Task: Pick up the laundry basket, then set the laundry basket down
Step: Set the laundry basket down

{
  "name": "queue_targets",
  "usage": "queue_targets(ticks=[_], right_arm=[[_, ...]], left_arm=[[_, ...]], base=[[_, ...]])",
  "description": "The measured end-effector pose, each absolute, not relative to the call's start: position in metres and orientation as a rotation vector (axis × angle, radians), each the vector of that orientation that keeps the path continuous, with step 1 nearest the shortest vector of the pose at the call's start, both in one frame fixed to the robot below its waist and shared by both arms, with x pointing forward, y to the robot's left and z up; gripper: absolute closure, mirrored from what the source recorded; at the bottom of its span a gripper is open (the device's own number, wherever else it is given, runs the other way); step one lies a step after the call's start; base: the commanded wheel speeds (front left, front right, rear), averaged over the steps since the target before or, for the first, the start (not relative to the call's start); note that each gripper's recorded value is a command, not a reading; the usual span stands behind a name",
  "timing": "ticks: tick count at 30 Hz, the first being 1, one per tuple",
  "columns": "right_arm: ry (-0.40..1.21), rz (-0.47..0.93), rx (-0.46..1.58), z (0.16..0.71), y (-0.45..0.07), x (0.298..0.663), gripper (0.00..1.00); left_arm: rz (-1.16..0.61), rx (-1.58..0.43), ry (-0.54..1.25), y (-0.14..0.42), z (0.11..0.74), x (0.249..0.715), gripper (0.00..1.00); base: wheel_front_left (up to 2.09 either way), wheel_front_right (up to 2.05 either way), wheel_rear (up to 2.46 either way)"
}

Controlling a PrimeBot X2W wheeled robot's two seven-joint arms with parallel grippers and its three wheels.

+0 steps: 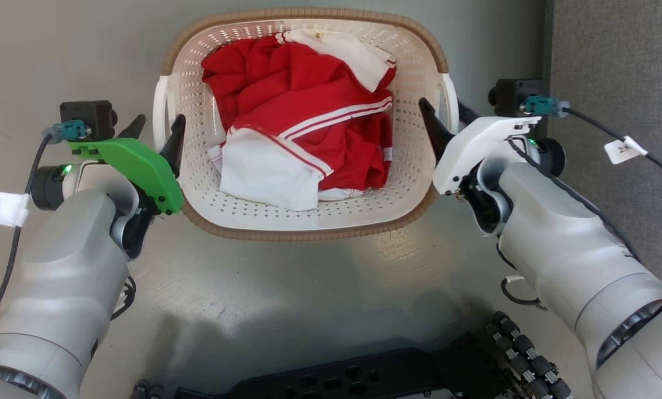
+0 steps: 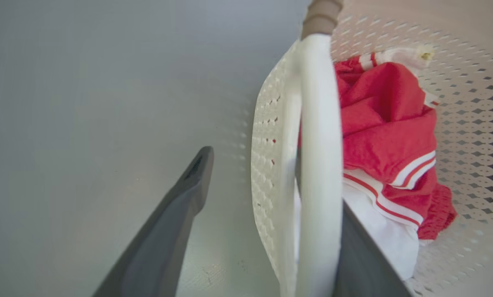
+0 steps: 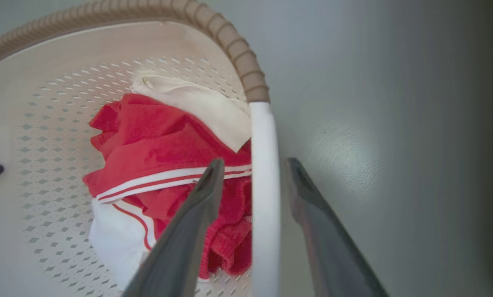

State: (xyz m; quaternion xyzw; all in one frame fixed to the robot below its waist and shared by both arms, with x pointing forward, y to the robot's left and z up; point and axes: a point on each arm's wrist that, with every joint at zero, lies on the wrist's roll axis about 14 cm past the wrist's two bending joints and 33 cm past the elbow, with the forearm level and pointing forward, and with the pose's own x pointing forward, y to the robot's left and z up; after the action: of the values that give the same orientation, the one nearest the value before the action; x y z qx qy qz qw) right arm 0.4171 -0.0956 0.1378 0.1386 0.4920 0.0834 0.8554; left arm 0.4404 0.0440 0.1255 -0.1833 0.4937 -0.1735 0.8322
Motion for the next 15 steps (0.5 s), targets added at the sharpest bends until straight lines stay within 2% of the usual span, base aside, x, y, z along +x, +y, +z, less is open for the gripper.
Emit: queue_targets(ticks=[15], right_arm=[[1.013, 0.17, 0.295, 0.144, -0.0968, 0.4246, 0.0]], left_arm=[[-0.378, -0.372, 1.044, 0.0449, 0.1295, 0.4399, 0.0]], base=[[0.0, 0.0, 0.0]])
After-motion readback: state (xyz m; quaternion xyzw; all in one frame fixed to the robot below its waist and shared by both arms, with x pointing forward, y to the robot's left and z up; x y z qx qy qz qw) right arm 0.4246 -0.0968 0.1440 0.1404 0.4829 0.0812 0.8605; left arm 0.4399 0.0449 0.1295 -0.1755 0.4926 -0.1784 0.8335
